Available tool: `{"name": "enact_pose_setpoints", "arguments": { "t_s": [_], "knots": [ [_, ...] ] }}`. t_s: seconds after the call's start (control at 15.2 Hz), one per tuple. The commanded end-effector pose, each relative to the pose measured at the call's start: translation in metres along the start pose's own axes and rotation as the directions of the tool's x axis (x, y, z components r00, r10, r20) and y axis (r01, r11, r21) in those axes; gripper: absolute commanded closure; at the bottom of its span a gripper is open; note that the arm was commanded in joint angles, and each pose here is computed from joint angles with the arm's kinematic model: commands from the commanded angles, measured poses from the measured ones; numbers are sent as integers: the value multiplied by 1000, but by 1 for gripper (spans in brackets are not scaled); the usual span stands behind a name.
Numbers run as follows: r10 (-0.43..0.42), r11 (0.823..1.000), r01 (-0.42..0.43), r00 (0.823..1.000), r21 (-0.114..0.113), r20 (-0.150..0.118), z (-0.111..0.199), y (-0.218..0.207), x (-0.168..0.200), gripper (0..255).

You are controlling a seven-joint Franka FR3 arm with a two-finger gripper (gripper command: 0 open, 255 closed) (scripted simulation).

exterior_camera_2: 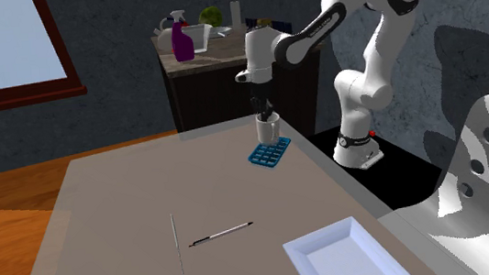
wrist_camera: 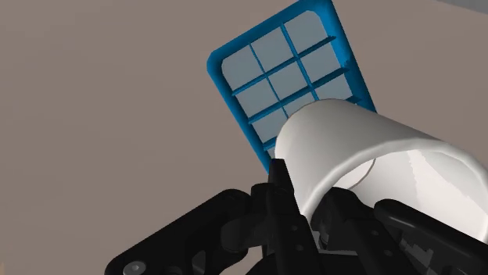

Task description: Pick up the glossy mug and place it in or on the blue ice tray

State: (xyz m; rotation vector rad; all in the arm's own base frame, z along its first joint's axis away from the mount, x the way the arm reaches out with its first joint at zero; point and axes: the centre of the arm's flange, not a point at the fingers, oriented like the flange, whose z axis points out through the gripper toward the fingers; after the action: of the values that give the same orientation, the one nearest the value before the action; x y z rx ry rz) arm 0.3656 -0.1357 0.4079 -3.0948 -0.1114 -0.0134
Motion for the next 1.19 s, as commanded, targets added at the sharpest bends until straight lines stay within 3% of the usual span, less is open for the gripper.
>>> {"name": "enact_pose_setpoints", "arguments": {
  "t_s": [0.0, 0.2, 0.73, 0.79, 1.12],
  "knots": [
    [0, 1000, 0, 1000, 0, -1, 11, -1, 0, 255],
    [0, 1000, 0, 1000, 0, -1, 29, 0, -1, 255],
    [0, 1000, 0, 1000, 0, -1, 29, 0, -1, 255],
    [0, 1000, 0, 1000, 0, -1, 29, 0, -1, 0],
    [0, 1000, 0, 1000, 0, -1, 29, 0, -1, 0]
  ]
}}
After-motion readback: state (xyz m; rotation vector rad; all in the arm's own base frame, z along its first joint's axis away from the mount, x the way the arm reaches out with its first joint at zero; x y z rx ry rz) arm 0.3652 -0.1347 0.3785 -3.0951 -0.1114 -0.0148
